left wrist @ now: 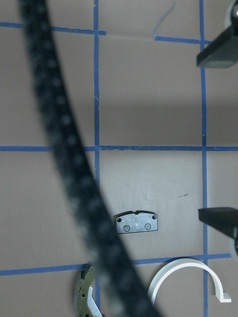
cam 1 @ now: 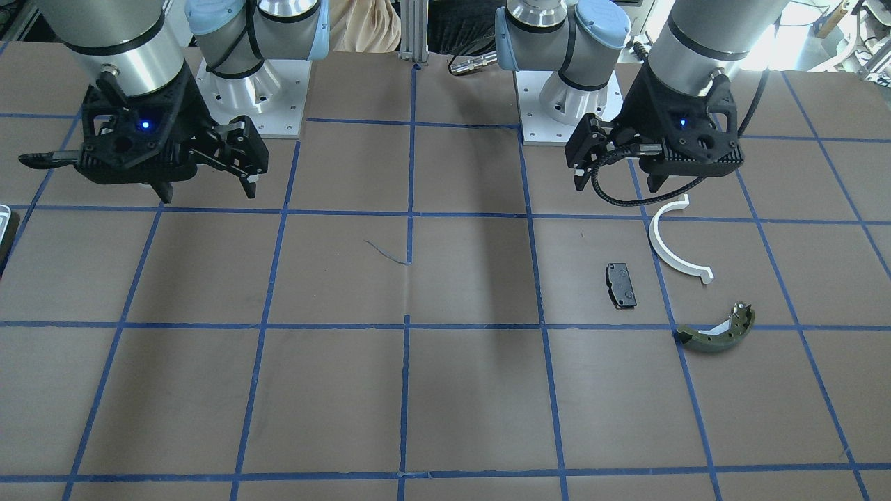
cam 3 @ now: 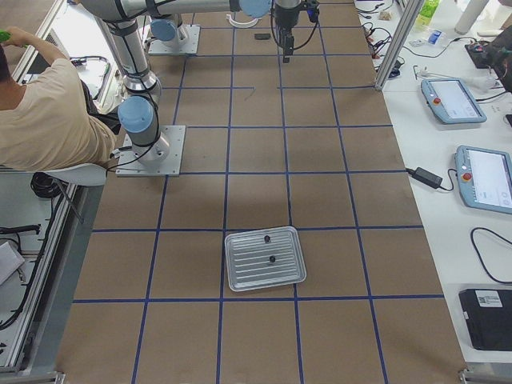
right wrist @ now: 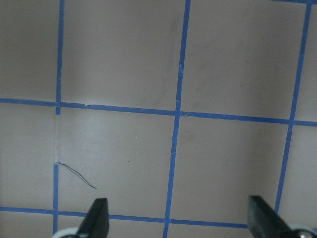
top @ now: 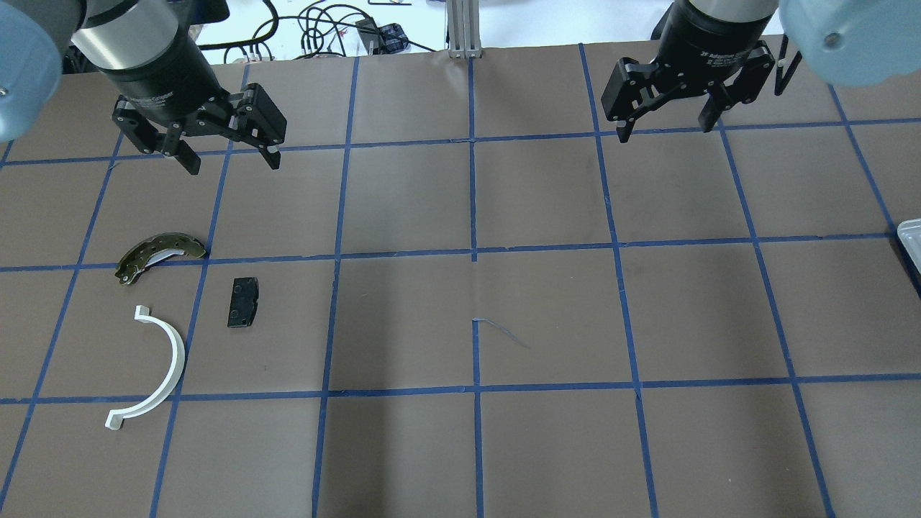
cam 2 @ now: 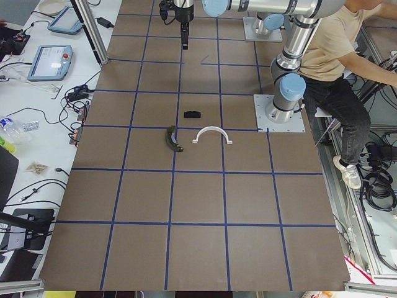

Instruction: Place bearing gear from tray to pile

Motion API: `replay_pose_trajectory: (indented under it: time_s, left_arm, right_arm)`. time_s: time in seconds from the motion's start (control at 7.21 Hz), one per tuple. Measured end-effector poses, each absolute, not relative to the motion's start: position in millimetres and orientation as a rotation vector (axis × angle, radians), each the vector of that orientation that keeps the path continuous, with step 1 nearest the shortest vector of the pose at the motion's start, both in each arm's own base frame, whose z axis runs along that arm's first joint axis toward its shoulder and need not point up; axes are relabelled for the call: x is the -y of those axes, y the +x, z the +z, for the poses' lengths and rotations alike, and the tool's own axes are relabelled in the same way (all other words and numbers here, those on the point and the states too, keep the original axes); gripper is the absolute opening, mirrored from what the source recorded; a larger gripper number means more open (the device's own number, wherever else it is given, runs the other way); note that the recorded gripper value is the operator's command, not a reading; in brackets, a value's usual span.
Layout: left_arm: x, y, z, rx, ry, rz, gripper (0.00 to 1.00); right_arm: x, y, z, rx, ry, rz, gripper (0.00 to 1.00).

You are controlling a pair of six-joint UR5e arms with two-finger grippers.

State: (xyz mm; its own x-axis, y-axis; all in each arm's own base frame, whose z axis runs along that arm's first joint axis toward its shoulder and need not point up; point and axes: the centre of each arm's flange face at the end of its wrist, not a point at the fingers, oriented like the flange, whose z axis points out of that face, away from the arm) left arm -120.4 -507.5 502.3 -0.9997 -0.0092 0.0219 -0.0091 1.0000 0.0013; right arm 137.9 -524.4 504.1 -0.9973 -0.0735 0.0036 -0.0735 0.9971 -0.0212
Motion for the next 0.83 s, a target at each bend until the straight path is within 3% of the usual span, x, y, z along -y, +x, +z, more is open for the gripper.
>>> replay_pose_trajectory:
  time_s: [0.55,0.83]
  left_arm:
    - [510,-124,500,3.119,0.001,0.028,1.00]
    - [509,-125,500,3.119,-0.001,0.029,1.00]
  right_arm:
    - [533,57,504,3.116,0.313,-0.016,1.00]
    - [532,-39,485,3.127,0.497,-0.115,1.00]
